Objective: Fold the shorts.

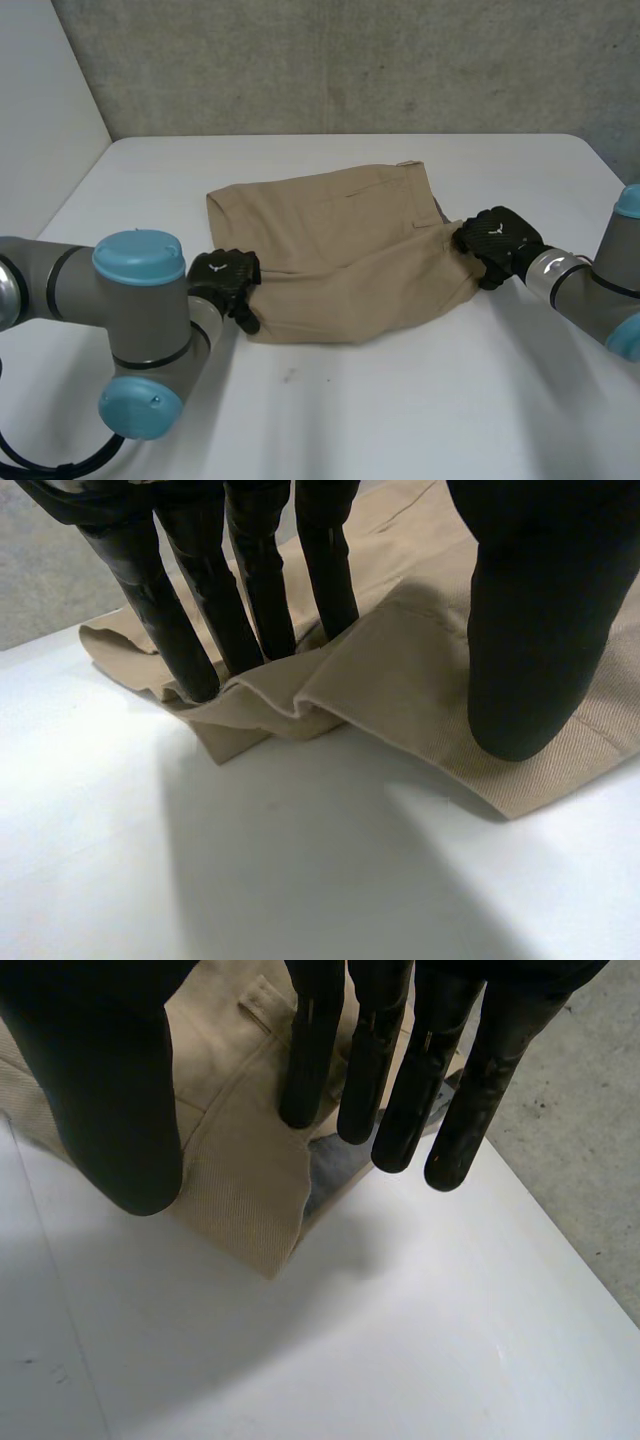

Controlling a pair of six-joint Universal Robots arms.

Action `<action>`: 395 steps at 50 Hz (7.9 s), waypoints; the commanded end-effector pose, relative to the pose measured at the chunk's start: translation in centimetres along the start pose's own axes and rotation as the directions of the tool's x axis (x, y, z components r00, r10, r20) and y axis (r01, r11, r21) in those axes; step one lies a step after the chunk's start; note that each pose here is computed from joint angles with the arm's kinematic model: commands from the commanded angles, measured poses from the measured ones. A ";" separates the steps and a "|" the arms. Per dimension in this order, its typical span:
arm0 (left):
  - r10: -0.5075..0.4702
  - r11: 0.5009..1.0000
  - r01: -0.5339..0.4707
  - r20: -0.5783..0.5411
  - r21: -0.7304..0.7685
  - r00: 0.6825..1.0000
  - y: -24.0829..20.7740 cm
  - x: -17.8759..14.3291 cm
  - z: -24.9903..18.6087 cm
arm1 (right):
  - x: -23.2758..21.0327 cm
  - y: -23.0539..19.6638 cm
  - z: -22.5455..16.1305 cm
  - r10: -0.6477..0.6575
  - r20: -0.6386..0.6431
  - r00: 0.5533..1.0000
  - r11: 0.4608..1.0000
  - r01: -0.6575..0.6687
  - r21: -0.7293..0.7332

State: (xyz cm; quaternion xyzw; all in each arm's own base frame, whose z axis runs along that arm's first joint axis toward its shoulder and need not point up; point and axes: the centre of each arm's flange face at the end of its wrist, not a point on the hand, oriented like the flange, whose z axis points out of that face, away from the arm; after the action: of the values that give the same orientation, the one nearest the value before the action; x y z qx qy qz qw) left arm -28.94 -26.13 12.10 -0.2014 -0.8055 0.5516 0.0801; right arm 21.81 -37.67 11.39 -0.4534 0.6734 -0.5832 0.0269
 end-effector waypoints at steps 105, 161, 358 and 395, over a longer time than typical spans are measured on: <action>0.029 0.999 -0.025 -0.092 0.042 0.995 0.8 1.9 -4.6 | -5.6 -4.4 -8.0 0.313 -0.238 0.919 0.923 -0.354 -0.151; 0.125 0.991 -0.130 -0.168 -0.021 0.978 1.4 1.4 -13.3 | -7.0 -4.6 -8.1 0.300 -0.206 0.932 0.932 -0.332 -0.143; 0.215 0.959 -0.264 -0.342 -0.105 0.915 -2.1 0.3 -24.4 | -7.0 -9.0 -22.7 -0.127 0.057 0.990 0.901 0.139 -0.412; 0.212 0.971 -0.184 -0.194 0.155 0.958 -7.4 -2.9 -6.3 | -8.2 -5.1 -17.7 -0.050 0.010 0.999 0.920 0.050 -0.390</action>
State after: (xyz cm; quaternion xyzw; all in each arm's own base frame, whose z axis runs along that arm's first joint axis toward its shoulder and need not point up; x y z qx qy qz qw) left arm -24.48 -20.59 24.64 -0.3285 -0.7236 0.5952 0.1191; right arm 19.39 -18.49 17.56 -0.4634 0.7654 -0.4394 -0.0801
